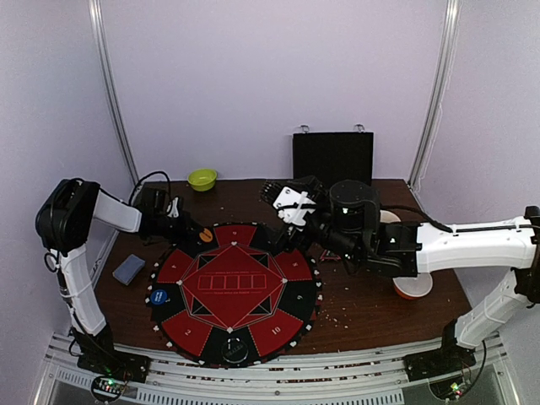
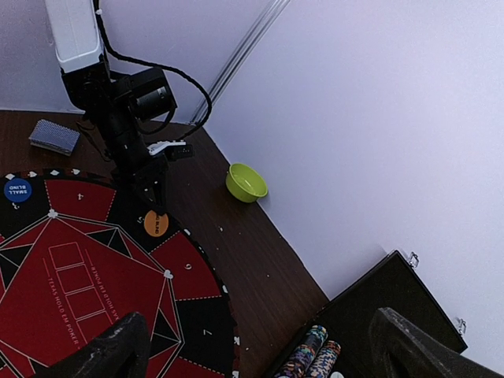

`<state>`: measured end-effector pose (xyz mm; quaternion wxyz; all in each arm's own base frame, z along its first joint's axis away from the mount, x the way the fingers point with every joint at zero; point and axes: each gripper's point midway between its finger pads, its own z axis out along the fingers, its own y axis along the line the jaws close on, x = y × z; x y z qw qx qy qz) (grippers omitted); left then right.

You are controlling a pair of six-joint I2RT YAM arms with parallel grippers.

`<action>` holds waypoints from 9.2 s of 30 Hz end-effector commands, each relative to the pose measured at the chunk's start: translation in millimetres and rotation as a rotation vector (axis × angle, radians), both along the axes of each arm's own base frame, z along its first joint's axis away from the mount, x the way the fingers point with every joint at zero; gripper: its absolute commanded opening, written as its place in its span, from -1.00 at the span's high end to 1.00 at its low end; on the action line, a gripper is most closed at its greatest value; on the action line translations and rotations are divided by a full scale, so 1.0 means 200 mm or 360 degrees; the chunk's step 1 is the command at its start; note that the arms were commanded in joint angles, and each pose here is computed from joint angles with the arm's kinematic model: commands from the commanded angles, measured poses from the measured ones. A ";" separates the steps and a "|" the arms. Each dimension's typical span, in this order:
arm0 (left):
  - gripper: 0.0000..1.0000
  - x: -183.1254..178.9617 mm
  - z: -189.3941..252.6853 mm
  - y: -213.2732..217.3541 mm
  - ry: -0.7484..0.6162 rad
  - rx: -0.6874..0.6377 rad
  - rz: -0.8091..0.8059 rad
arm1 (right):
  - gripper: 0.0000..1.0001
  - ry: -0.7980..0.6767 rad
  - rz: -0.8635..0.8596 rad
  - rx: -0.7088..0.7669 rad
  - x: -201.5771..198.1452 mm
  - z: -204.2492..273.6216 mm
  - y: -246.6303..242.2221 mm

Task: Distribute texas hold em gaming equipment
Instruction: Place the big blind button at position 5, then pick up the pile of poker chips from the chip case, then pass from the right arm to the left

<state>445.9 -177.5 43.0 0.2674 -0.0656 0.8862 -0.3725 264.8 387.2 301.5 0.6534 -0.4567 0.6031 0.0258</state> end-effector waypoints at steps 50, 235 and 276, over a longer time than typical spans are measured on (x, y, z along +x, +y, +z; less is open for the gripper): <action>-0.74 -0.06 0.77 0.34 -0.0649 0.0964 -0.0012 | -0.47 0.1079 -0.0025 -0.1041 1.12 -0.96 -0.57; -0.56 -0.40 1.25 -0.22 -0.1492 0.0861 -0.0705 | 1.00 0.1534 -0.0530 0.0548 0.91 -0.17 -0.36; -0.10 -0.76 0.88 -0.91 -0.1865 0.1270 -0.1535 | 1.00 0.2516 0.0264 0.1015 0.10 -0.27 0.35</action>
